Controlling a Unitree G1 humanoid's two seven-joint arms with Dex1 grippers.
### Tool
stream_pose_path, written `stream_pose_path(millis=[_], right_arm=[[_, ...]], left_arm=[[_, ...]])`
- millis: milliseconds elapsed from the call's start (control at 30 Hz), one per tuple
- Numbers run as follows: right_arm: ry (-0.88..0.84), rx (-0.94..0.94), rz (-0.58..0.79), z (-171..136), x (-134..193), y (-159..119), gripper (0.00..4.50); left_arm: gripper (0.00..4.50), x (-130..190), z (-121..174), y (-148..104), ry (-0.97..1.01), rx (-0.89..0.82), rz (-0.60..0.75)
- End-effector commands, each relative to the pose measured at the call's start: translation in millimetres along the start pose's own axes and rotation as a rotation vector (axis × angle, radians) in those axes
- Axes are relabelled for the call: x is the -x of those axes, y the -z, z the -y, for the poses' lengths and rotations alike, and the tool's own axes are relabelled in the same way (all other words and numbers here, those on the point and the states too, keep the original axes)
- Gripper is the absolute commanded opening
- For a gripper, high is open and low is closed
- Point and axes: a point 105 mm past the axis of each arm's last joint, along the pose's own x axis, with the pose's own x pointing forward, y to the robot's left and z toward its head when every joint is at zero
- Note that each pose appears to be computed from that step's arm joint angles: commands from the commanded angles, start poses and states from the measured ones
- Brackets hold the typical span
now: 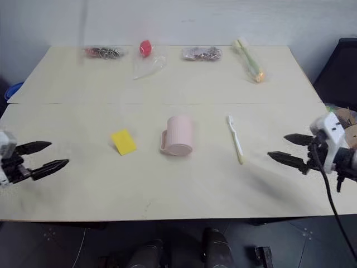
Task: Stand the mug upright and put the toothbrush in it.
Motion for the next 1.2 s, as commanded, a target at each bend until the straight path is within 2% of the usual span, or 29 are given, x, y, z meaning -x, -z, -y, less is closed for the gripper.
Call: stream_pose_path(millis=[33, 133, 300, 500, 700, 800, 1033, 1100, 1200], right_arm=[[-0.177, 0.050, 0.097, -45, -16, -40, 4.50], [-0.305, 0.062, 0.127, -77, -27, -54, 4.50], [-0.455, 0.092, 0.167, -114, -41, -69, 4.50], [-0.447, 0.088, 0.192, -116, -46, -72, 4.50], [-0.423, 0.084, 0.192, -114, -47, -68, 4.50], [-0.408, 0.088, 0.192, -112, -46, -67, 4.50], [-0.377, 0.107, 0.196, -105, -47, -65, 4.50], [-0.374, 0.111, 0.206, -104, -50, -67, 4.50], [-0.372, 0.115, 0.216, -101, -54, -68, 4.50]], left_arm=[[4.47, -29, 21, -13, 0.100, -0.012, 0.042], [4.47, -56, 26, -13, 0.145, -0.018, 0.046], [4.47, -100, 11, -8, 0.157, -0.033, 0.034], [4.47, -128, -4, -18, 0.162, -0.029, 0.080], [4.47, -154, 9, -7, 0.238, -0.008, 0.047], [3.92, -157, 10, -5, 0.246, 0.004, 0.050], [1.69, -148, 4, -5, 0.242, 0.015, 0.045], [1.33, -139, -6, -4, 0.196, 0.036, 0.040], [1.25, -117, -31, -1, 0.055, 0.087, 0.036]])
